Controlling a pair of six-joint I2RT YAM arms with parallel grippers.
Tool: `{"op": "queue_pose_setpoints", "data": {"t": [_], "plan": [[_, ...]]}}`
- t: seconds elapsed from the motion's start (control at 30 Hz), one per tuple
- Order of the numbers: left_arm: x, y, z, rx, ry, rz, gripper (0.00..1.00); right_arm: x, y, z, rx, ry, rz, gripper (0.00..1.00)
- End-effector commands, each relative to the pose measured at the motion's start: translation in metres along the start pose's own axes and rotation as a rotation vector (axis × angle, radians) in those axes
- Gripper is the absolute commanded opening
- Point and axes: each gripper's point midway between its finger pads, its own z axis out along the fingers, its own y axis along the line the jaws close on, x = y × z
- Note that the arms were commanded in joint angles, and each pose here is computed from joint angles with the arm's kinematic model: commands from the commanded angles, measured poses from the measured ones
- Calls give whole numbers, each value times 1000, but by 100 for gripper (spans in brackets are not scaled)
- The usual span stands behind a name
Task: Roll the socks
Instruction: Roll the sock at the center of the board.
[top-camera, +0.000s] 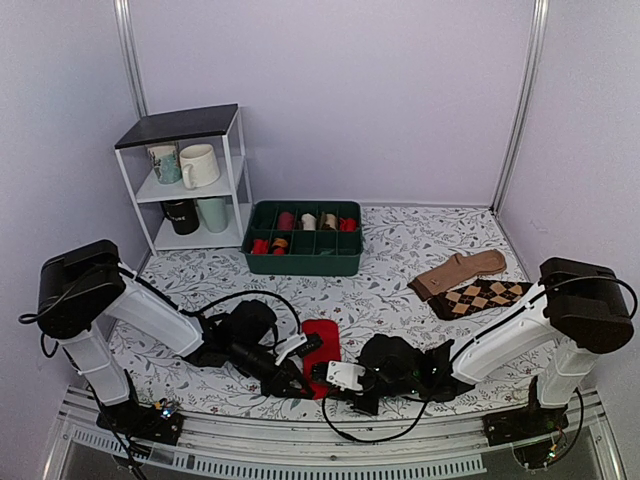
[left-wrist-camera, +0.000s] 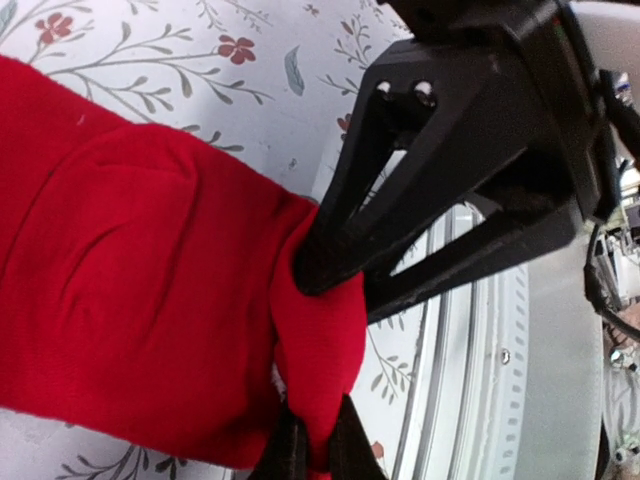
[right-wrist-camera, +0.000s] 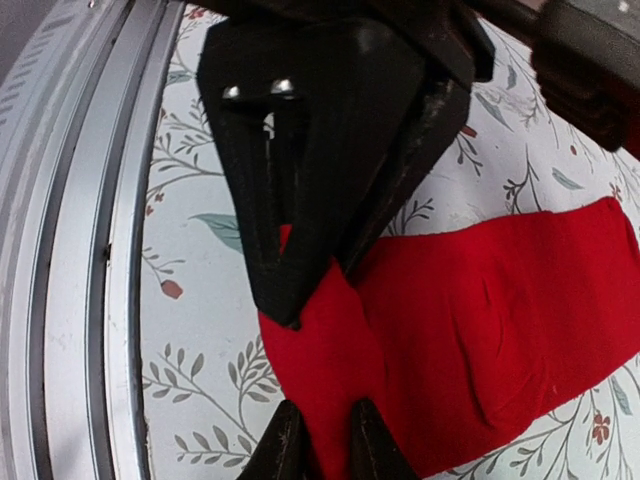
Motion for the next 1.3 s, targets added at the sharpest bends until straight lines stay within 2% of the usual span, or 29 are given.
{"op": "queue_pose_setpoints", "data": {"t": [0.0,0.07,0.23,0.33,0.37,0.43,0.6,0.77,1.03,1.27], "plan": [[21,15,-4,-68,53,-28,12,66,20,4,-65,232,92,10],[6,14,-12,-111,4,34,19,70,28,1,-103,247,141,6],[-34,9,-48,-238,-190,201,20,76,34,-3,-172,263,295,5],[-51,-10,-69,-240,-313,337,21,77,33,-3,-238,268,423,5],[-53,-18,-74,-230,-348,387,25,78,30,-2,-256,270,473,5],[-53,-27,-80,-229,-376,463,25,81,30,-1,-299,284,548,5],[-39,-34,-69,-209,-325,541,25,89,25,4,-397,367,742,5],[-25,-24,-49,-225,-237,559,25,100,26,2,-435,467,836,5],[-7,-20,-28,-201,-142,573,28,109,26,3,-448,510,857,5],[-8,-15,-18,-206,-118,573,22,115,27,4,-457,520,867,5]]}}
